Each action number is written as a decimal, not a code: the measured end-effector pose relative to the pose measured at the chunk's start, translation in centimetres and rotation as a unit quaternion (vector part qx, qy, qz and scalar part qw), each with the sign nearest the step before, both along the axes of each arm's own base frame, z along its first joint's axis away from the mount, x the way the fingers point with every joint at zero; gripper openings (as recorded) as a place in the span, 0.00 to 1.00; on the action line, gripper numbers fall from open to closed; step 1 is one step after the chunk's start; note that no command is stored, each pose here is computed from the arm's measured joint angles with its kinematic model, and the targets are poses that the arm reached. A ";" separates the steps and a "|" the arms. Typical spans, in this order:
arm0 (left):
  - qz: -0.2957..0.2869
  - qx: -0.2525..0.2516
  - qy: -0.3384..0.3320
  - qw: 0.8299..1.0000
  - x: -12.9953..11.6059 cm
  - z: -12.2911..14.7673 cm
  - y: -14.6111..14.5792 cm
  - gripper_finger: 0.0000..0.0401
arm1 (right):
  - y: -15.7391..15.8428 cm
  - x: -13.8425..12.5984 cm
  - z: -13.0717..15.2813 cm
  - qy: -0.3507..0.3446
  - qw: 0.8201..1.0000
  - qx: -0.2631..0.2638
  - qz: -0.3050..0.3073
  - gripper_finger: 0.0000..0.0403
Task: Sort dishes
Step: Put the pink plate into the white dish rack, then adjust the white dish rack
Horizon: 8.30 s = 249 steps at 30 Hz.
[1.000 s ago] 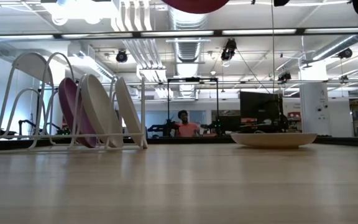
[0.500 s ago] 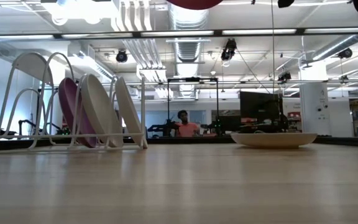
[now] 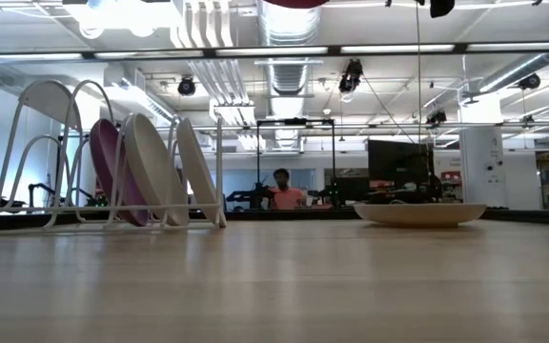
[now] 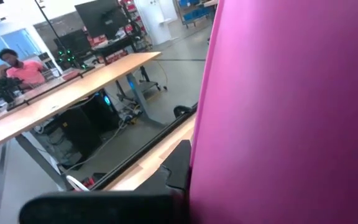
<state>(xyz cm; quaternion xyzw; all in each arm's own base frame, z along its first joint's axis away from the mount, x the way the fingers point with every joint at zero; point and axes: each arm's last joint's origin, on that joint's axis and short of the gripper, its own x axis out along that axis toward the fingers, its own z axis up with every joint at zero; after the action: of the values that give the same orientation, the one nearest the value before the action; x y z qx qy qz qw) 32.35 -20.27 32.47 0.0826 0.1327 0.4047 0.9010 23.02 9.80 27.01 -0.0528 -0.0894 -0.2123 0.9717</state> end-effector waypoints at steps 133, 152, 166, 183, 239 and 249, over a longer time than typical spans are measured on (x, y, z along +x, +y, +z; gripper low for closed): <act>0.386 -0.457 0.060 0.799 -21.2 5.3 30.8 0.06 | -2.1 -4.6 -0.4 0.120 0.984 0.130 0.021 0.62; 0.402 -0.408 0.086 0.815 -19.1 2.5 28.4 0.07 | -2.1 -4.6 -0.4 0.119 0.984 0.131 0.021 0.61; 0.381 -0.394 0.087 0.832 -18.2 2.3 27.0 0.09 | -2.2 -4.6 -0.4 0.119 0.984 0.131 0.020 0.61; 0.360 -0.386 0.083 0.845 -17.5 3.9 27.2 0.21 | -2.2 -4.6 -0.4 0.119 0.984 0.131 0.020 0.63; 0.334 -0.416 0.173 0.828 -15.1 2.0 27.8 0.26 | -2.2 -4.6 -0.4 0.120 0.984 0.130 0.020 0.63; 0.328 -0.417 0.173 0.830 -15.2 2.3 27.7 0.26 | -2.2 -4.6 -0.4 0.120 0.984 0.130 0.020 0.64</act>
<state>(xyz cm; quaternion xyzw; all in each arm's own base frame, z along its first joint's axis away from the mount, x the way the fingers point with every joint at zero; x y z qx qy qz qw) 17.18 7.48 34.76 -0.2806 0.4620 0.5619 0.6262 18.41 7.64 26.61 0.0508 0.0555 -0.1943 0.9781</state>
